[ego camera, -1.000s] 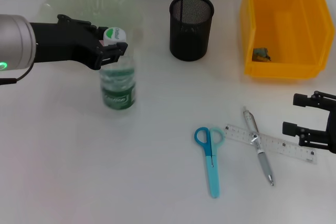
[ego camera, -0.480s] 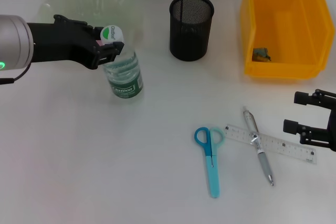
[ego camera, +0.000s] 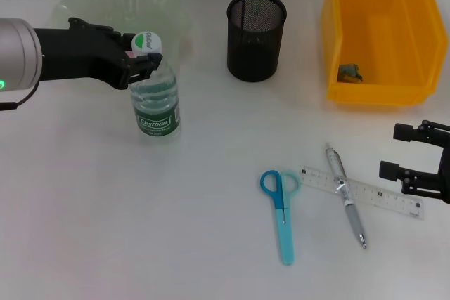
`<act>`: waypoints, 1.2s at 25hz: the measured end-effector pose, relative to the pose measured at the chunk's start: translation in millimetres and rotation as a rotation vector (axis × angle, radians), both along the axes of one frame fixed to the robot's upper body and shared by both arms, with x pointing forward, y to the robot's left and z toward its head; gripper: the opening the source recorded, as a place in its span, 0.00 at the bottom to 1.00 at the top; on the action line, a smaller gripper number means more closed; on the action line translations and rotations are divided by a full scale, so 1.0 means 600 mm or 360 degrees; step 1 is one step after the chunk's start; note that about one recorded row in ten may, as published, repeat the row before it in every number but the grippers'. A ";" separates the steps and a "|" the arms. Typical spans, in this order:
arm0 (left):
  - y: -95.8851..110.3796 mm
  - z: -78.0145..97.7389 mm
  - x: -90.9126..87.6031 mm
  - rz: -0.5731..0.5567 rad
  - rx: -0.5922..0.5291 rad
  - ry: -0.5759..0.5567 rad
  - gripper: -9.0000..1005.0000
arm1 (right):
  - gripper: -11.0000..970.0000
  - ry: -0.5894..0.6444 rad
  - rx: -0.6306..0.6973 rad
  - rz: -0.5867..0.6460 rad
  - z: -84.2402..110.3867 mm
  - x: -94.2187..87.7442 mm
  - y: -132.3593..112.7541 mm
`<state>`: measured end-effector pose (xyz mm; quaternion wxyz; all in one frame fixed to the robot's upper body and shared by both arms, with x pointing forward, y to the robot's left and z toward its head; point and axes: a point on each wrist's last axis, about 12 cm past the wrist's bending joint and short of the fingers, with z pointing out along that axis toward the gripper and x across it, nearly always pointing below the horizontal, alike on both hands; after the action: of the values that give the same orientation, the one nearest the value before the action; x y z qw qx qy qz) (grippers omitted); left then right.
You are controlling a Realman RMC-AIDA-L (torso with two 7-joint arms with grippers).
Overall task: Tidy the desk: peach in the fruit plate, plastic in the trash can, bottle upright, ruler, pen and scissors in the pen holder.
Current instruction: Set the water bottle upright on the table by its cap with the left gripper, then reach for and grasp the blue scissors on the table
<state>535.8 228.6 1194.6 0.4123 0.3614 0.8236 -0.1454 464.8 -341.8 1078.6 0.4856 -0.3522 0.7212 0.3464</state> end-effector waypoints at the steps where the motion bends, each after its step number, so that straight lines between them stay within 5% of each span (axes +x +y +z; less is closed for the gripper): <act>1: 0.002 0.000 0.001 0.0008 -0.0007 0.0006 0.43 | 0.80 -0.0001 0.0000 0.0001 0.000 0.000 0.000; 11: 0.010 -0.005 0.001 0.0047 -0.0029 0.0034 0.43 | 0.79 0.0005 -0.0002 -0.0002 0.003 -0.002 -0.002; 17: 0.009 0.000 0.001 0.0044 -0.0034 0.0015 0.57 | 0.79 0.0006 -0.0002 0.0003 0.003 -0.001 -0.002; 24: 0.035 0.048 -0.010 0.0097 -0.0129 -0.0150 0.76 | 0.79 0.0008 -0.0004 -0.0002 0.004 0.001 -0.002; 30: 0.038 0.057 -0.052 -0.0220 -0.0478 -0.0408 0.81 | 0.79 0.0033 0.0023 -0.0030 0.017 0.003 -0.009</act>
<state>504.8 251.4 1229.0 0.5520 0.3669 0.7067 -0.2473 466.6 -347.3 1089.1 0.4839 -0.3383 0.7270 0.3505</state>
